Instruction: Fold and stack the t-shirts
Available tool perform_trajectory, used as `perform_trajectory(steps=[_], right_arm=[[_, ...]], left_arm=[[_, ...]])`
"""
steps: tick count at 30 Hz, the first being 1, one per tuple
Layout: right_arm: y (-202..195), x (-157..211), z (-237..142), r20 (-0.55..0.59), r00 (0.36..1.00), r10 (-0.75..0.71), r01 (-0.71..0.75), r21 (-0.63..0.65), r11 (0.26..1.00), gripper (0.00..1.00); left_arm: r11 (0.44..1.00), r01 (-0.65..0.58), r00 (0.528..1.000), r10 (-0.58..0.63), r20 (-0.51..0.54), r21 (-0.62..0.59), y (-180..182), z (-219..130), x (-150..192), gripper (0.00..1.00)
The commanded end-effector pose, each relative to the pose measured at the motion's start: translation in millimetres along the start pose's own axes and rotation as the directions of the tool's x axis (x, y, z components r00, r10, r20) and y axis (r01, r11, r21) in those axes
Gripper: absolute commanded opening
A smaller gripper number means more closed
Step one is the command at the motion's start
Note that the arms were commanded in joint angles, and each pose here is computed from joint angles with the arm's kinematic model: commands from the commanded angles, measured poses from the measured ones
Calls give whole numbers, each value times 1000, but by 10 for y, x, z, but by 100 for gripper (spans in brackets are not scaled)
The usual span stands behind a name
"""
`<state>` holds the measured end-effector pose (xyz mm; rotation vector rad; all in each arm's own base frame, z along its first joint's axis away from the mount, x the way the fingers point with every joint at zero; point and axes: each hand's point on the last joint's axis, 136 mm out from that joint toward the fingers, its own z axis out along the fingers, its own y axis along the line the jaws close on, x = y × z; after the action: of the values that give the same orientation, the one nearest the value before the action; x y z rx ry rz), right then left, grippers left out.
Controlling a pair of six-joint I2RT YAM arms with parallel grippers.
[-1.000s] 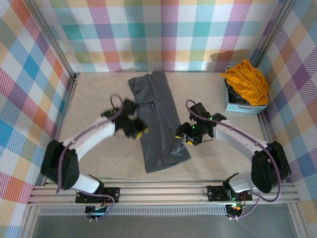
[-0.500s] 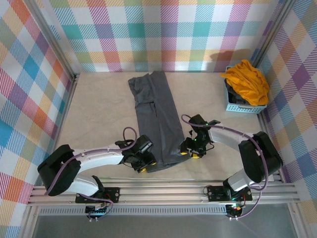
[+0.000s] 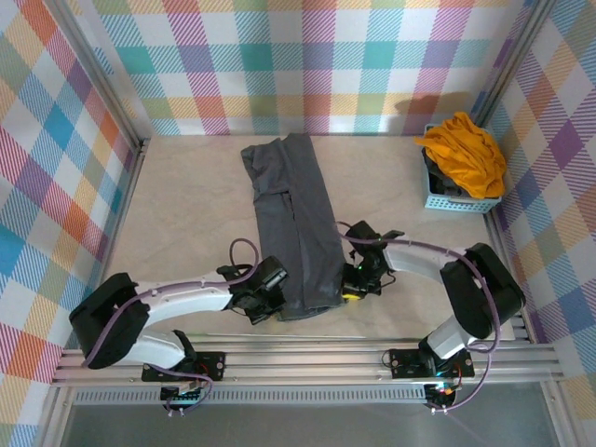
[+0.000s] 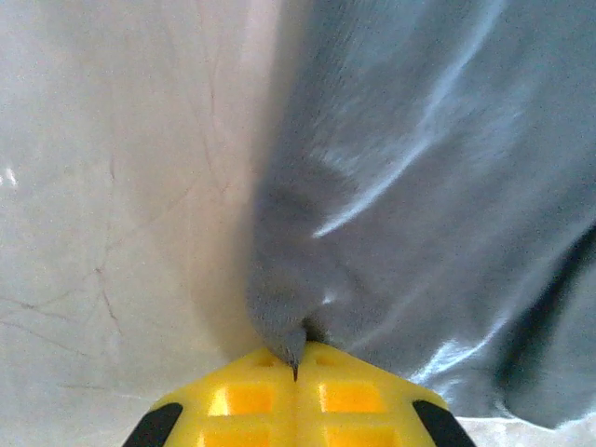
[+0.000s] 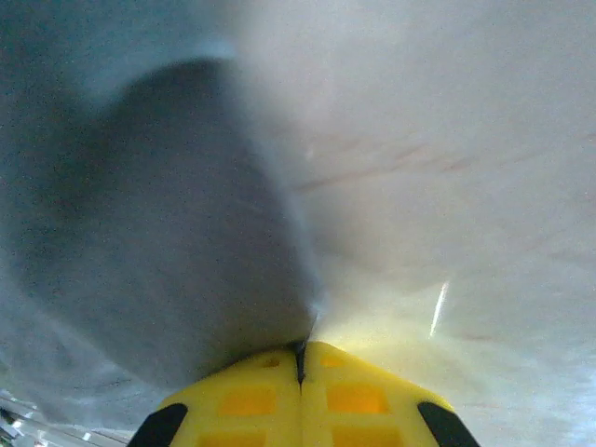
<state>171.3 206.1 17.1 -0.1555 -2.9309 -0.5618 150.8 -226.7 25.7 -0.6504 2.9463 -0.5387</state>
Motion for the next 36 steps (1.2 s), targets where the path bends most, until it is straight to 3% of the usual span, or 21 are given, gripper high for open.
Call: perform_trajectory(steps=[1,6,12,19,25,36], right_arm=[[186,261,30,-20,999,40,-41,-50,998,0],[493,633,76,-43,998,49,-51,-46,998,0],[515,658,71,-2,991,136,-135,-67,989,0],[606,670,9,-17,974,225,-225,-122,967,0],[617,484,-312,54,946,320,-306,-183,934,0],[1092,-479,-1075,157,933,323,-260,-326,909,0]], left_arm=[[1000,-7,990,8,141,-4,182,-244,-203,0],[995,98,976,-103,193,34,729,-455,-247,0],[966,163,971,-193,140,199,831,-416,-156,0],[957,134,973,-176,151,256,615,-601,-198,0],[948,76,955,-158,249,309,271,-1003,-402,0],[898,103,899,-268,346,427,-261,-1385,-1165,0]])
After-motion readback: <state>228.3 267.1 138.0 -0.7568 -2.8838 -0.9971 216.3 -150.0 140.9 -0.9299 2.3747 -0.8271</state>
